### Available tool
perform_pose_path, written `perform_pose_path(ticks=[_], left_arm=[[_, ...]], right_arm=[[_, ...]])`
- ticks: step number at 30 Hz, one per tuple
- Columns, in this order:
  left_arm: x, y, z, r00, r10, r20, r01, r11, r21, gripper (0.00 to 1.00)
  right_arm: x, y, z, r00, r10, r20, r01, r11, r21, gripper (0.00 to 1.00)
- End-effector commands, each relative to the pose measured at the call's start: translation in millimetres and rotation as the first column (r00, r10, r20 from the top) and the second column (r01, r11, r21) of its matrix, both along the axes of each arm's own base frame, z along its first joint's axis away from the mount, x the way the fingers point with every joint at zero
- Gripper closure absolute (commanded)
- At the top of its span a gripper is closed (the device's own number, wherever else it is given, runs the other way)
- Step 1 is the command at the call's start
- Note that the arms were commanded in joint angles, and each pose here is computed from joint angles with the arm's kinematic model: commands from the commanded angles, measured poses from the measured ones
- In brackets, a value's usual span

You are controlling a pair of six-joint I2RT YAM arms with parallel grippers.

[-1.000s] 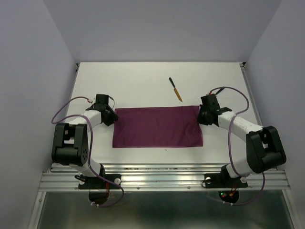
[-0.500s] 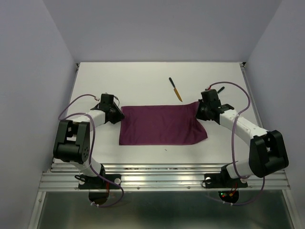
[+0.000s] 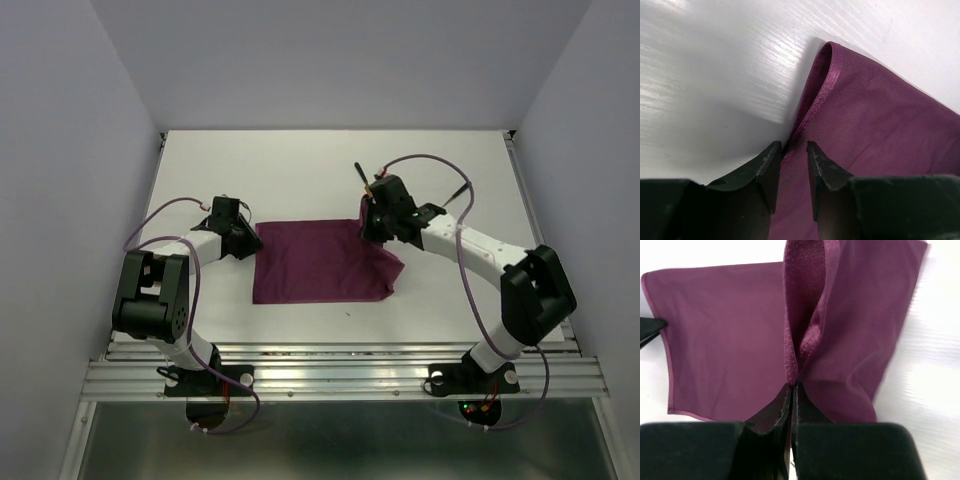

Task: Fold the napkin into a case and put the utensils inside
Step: Fold the rectangle-folded napkin at the center of the board.

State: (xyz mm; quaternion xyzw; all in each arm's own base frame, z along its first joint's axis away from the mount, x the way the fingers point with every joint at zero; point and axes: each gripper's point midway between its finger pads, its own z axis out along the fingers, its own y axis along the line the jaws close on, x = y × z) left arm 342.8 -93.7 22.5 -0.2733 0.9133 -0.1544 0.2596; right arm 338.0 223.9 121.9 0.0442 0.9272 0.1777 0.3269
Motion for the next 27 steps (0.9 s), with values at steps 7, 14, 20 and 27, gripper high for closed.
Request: perform_pose_path(ticks=[7, 14, 20, 27], left_arm=[[-22.5, 0.3, -20.0, 0.995, -0.017, -0.094, 0.019, 1.000, 0.015, 0.61], [-20.9, -0.8, -21.9, 0.995, -0.020, -0.097, 0.021, 1.000, 0.011, 0.61], [-17.6, -2.9, -22.2, 0.995, -0.026, -0.098, 0.027, 1.000, 0.004, 0.61], [-18.6, -2.7, -21.8, 0.995, -0.028, -0.098, 0.028, 1.000, 0.005, 0.61]], right_arm=[[12.8, 117.8, 5.7, 0.983, 0.178, 0.039, -0.181, 0.981, 0.068, 0.99], [21.3, 166.2, 2.9, 0.967, 0.252, 0.045, -0.256, 0.962, 0.096, 0.99], [17.0, 197.0, -3.0, 0.950, 0.312, 0.029, -0.313, 0.942, 0.124, 0.99], [16.8, 213.1, -14.7, 0.939, 0.343, 0.005, -0.341, 0.930, 0.139, 0.99]])
